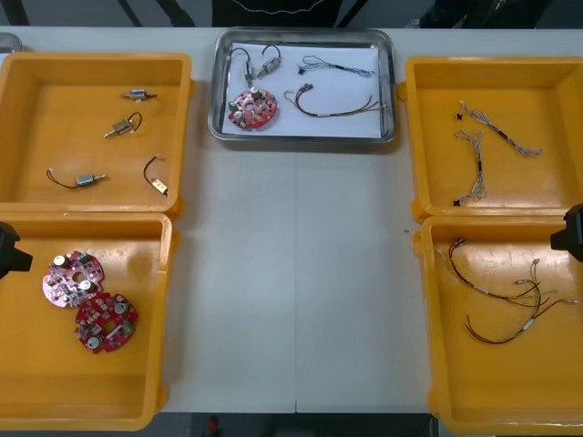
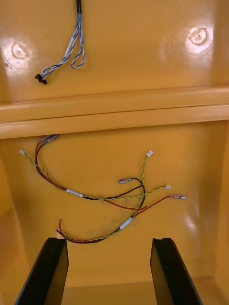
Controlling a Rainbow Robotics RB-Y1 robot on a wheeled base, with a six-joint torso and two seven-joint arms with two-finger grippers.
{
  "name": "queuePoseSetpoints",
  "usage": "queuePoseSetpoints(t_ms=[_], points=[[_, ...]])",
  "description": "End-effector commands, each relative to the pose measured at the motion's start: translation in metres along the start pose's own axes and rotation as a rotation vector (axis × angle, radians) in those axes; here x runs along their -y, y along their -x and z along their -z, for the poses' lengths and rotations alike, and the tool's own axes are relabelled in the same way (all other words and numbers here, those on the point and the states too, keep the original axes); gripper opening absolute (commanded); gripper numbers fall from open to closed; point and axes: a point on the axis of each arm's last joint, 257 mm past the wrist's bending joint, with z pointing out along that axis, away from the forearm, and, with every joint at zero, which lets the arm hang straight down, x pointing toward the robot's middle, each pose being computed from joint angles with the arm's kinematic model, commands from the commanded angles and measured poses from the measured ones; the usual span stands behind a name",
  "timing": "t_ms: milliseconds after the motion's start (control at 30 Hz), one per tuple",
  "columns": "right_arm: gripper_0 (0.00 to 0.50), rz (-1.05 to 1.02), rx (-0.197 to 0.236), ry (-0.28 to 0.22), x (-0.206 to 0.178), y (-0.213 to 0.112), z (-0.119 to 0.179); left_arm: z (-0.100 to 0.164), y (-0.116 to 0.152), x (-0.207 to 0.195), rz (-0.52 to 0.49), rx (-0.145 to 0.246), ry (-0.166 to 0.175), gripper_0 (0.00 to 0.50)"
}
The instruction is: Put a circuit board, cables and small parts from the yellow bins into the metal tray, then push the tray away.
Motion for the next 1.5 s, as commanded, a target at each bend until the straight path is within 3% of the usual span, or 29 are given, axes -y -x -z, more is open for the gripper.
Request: queuePoseSetpoints(t_ms=[33, 367, 1500], points=[[0.500, 0.025, 0.033, -0.050, 0.0156, 0.0055, 0.0126, 0.0131, 0.0020, -0.0124, -0.093, 0.018, 0.045, 0.500], [0.500, 0.039, 0.012, -0.017, 0.0066, 0.0003, 0.0112, 0.0131, 0.0020, -0.0124, -0.093, 0.018, 0.045, 0.500], [0.500, 0.041, 0.012, -0.016, 0.0063, 0.0001, 0.0112, 0.0131, 0.0020, -0.0124, -0.093, 0.018, 0.045, 0.500]])
